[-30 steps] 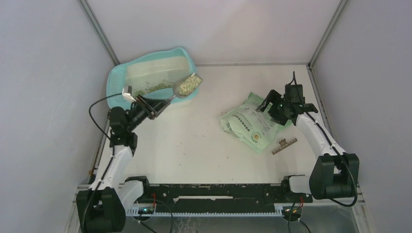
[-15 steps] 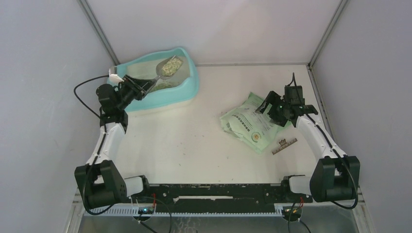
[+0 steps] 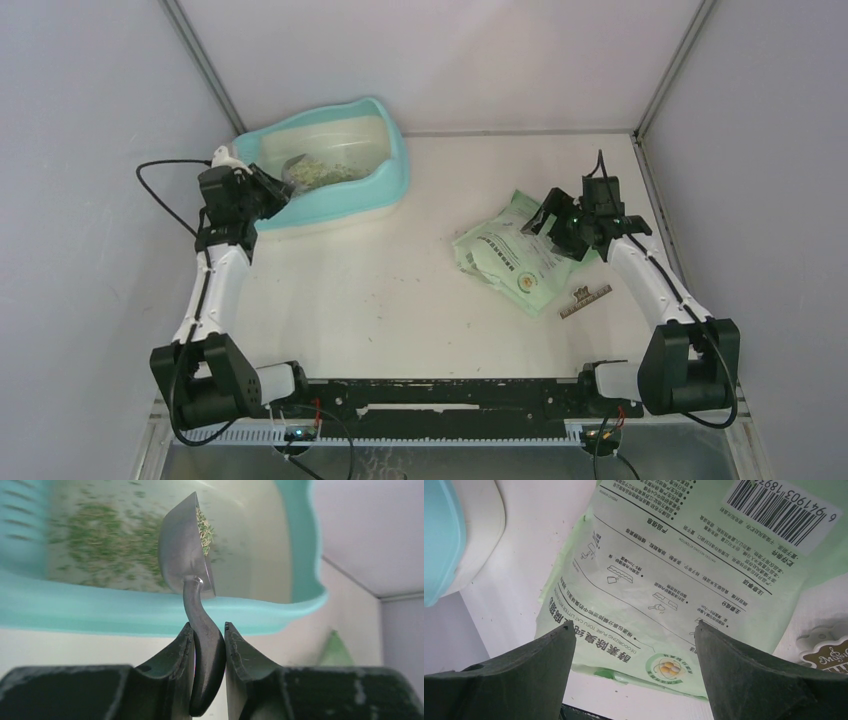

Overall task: Fill the litter box with clean litter
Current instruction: Pour the cat litter into the litter box.

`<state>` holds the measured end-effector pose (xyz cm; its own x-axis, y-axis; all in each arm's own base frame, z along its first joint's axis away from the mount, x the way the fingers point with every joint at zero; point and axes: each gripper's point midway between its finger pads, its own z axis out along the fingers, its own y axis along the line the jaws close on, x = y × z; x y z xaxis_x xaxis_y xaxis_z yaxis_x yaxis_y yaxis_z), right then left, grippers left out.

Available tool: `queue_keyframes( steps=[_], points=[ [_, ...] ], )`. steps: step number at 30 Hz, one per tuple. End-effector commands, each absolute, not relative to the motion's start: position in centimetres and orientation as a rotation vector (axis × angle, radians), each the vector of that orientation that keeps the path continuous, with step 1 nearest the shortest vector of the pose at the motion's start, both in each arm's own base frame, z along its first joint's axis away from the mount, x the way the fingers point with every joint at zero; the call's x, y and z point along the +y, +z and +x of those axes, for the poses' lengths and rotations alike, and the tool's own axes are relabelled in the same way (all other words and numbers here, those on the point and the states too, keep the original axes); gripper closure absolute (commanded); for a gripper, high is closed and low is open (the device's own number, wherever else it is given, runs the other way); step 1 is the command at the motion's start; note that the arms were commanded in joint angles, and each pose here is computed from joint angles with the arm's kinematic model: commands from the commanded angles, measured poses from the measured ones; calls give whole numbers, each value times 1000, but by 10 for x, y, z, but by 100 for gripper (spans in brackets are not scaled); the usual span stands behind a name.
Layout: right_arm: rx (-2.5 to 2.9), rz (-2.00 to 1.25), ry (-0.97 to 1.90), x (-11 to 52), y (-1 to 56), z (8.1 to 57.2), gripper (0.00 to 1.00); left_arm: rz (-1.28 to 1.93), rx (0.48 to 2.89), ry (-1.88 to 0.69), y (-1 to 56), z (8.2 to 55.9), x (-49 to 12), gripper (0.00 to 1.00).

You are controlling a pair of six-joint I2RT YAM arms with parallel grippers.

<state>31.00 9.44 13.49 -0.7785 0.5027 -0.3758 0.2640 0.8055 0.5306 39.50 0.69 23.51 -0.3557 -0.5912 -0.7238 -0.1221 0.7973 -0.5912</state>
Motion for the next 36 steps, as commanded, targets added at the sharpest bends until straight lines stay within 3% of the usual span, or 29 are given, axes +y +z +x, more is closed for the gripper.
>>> queue_keyframes(
  steps=[1, 12, 27, 32, 36],
  points=[
    [2447, 516, 656, 102, 141, 318, 5, -526, 1819, -189, 282, 390, 56, 84],
    [2452, 494, 664, 104, 142, 316, 5, -366, 1933, 246, 286, 403, 58, 85],
    [2463, 483, 677, 106, 138, 318, 4, -51, 1948, 742, 288, 424, -8, 86],
    [2464, 482, 671, 105, 138, 317, 4, -35, 1871, 681, 327, 421, -25, 85],
    [2460, 486, 679, 106, 137, 320, 4, -11, 1877, 462, 358, 408, -45, 85]
  ],
)
